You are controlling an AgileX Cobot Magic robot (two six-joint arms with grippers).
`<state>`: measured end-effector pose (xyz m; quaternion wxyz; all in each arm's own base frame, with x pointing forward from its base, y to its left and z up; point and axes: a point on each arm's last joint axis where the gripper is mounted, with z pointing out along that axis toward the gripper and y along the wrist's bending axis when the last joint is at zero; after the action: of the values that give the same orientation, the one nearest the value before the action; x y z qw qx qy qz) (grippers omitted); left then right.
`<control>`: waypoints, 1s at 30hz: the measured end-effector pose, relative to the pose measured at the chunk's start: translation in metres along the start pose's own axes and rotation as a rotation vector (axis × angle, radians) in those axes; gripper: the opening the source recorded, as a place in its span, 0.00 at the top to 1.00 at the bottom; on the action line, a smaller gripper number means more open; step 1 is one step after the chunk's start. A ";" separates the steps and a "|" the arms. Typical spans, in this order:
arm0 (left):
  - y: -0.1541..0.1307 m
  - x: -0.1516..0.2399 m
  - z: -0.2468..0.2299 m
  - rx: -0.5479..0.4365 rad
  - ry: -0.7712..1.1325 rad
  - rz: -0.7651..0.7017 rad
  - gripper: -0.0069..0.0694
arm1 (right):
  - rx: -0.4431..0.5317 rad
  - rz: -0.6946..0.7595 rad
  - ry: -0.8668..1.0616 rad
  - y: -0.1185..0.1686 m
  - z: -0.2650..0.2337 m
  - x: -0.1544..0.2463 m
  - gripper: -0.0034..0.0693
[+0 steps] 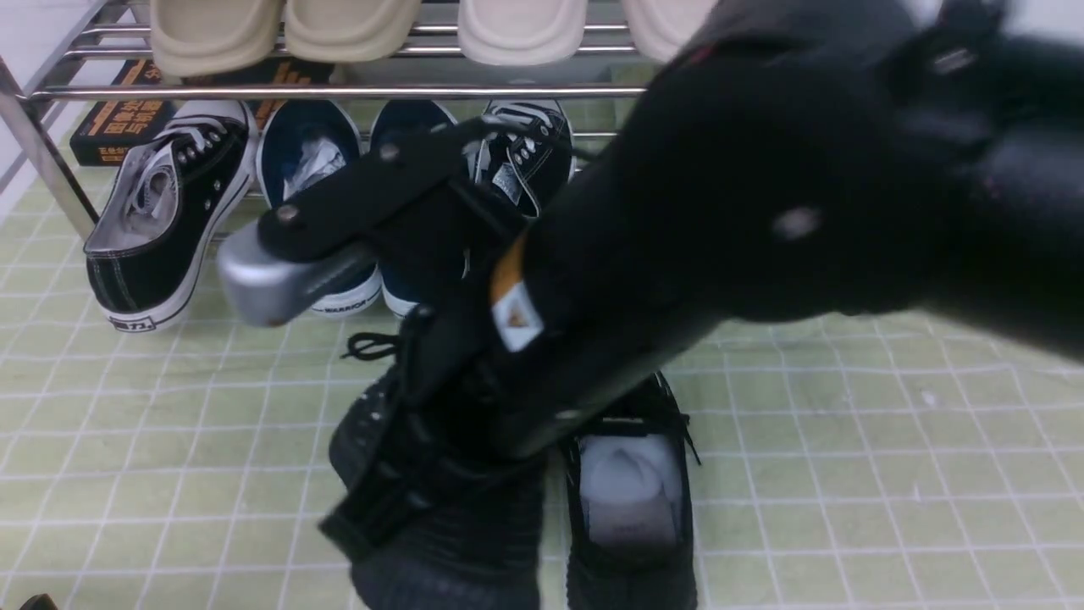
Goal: Take the shoes off the shelf with your hand from the green coffee tablecloth.
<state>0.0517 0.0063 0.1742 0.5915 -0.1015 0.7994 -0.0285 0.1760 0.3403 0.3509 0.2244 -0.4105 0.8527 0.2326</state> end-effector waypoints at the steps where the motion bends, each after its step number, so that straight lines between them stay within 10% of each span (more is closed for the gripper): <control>1: 0.000 0.000 0.000 0.000 0.000 0.000 0.59 | 0.009 0.003 0.001 -0.002 0.008 -0.001 0.93; 30: 0.000 0.000 0.000 0.000 0.000 0.000 0.59 | 0.357 0.281 0.072 -0.042 0.097 0.011 0.93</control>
<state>0.0517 0.0063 0.1742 0.5915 -0.1015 0.7994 -0.0285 0.2219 0.3670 0.2585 0.2283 -0.2496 0.9365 0.0922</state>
